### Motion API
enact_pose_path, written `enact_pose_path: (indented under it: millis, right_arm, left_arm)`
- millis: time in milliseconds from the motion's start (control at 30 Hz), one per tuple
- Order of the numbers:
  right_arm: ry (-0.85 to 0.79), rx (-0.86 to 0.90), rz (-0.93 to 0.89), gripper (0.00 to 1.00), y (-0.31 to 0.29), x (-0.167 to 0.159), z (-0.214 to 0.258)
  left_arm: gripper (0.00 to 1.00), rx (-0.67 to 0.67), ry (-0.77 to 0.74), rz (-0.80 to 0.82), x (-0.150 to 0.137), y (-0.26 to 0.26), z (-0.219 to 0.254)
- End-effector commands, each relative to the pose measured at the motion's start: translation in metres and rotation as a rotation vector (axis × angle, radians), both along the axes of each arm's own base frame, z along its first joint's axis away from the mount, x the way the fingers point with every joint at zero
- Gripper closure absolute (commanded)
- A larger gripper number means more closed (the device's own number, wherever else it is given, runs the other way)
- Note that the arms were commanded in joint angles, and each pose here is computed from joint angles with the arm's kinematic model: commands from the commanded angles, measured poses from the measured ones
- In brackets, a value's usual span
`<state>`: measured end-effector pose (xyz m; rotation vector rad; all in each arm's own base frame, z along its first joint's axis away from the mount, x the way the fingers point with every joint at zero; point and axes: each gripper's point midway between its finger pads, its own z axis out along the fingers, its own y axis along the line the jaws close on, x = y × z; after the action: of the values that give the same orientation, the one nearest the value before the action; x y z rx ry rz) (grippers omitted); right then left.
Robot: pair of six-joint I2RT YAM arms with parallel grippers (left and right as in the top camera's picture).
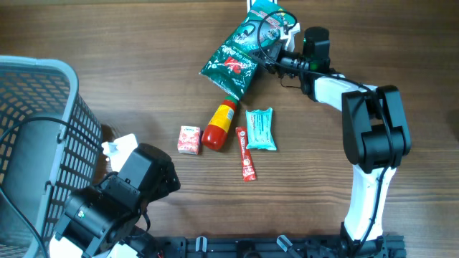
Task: Scan the item barcode
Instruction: 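Place the glove pack at the far right of the table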
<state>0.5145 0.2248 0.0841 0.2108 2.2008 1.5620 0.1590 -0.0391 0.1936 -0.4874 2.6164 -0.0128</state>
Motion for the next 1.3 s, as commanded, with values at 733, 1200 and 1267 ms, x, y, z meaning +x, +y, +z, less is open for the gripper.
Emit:
enact_pose_path:
  millis: [733, 1200, 1267]
  right_arm:
    - [0.375, -0.8, -1.058, 0.28, -0.501, -0.1, 0.0]
    - [-0.011, -0.389, -0.839, 0.0, -0.367, -0.098, 0.188]
    - [-0.021, -0.425, -0.653, 0.0, -0.31, -0.093, 0.177]
  left_arm:
    - [0.0, -0.004, -0.009, 0.015, 0.001, 0.001, 0.002]
    - [0.0, -0.004, -0.009, 0.015, 0.001, 0.001, 0.002]
    - [0.0, -0.004, -0.009, 0.016, 0.001, 0.001, 0.002]
